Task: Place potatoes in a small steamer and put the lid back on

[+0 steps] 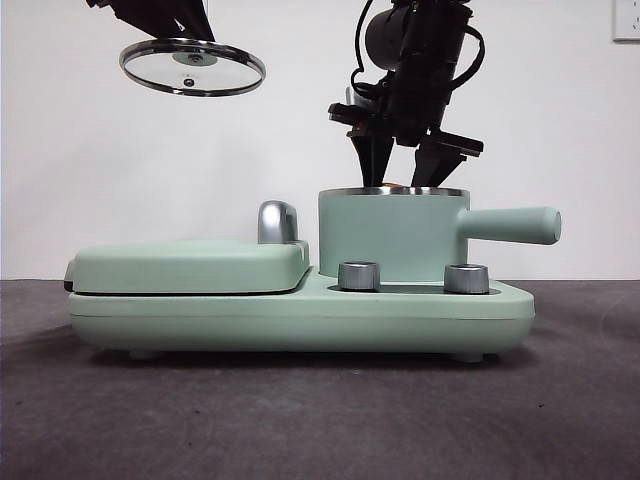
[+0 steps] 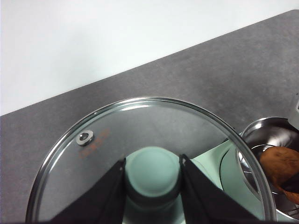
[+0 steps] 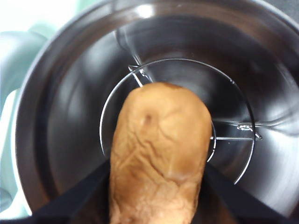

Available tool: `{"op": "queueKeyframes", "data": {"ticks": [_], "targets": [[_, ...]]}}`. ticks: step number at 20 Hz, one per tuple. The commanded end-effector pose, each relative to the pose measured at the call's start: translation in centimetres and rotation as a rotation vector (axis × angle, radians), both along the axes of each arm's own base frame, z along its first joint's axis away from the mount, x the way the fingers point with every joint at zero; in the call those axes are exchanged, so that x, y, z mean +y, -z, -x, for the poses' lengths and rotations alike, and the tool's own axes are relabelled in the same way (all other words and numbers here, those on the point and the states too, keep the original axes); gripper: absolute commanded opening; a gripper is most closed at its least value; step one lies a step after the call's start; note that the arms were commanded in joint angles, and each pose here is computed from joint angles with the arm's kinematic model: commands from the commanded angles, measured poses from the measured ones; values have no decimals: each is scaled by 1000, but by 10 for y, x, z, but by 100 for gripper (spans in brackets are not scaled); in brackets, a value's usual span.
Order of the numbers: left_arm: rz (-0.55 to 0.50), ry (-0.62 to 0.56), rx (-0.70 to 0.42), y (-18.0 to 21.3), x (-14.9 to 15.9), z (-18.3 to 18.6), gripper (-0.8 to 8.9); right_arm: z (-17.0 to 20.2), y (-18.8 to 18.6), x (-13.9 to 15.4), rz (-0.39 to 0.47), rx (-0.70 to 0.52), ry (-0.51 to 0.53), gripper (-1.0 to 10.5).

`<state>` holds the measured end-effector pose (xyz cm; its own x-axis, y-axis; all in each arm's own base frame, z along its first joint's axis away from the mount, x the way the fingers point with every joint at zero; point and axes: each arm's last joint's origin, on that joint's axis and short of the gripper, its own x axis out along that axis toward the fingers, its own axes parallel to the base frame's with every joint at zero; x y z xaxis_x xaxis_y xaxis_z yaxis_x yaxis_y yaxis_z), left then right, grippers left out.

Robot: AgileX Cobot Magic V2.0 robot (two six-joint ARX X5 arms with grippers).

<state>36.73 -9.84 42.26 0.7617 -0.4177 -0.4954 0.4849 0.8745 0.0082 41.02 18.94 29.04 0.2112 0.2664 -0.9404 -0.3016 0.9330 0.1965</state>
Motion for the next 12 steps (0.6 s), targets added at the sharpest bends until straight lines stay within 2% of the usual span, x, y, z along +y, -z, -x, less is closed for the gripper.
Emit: {"op": "queueKeyframes", "data": {"ticks": [1, 3, 7, 9, 12], "targets": [[8, 9, -45, -7, -2, -4, 17, -5, 3, 5, -1, -18, -25, 328], [10, 8, -43, -7, -3, -4, 17, -4, -4, 5, -5, -44, -47, 416], [15, 9, -35, -7, -4, -3, 17, 11, -61, -5, -41, -127, -47, 416], [16, 22, -36, -7, -9, -2, 17, 32, -96, -13, -108, -193, -71, 415], [16, 49, -35, -7, -19, 1, 17, 69, -135, -30, -144, -263, -77, 415]]}}
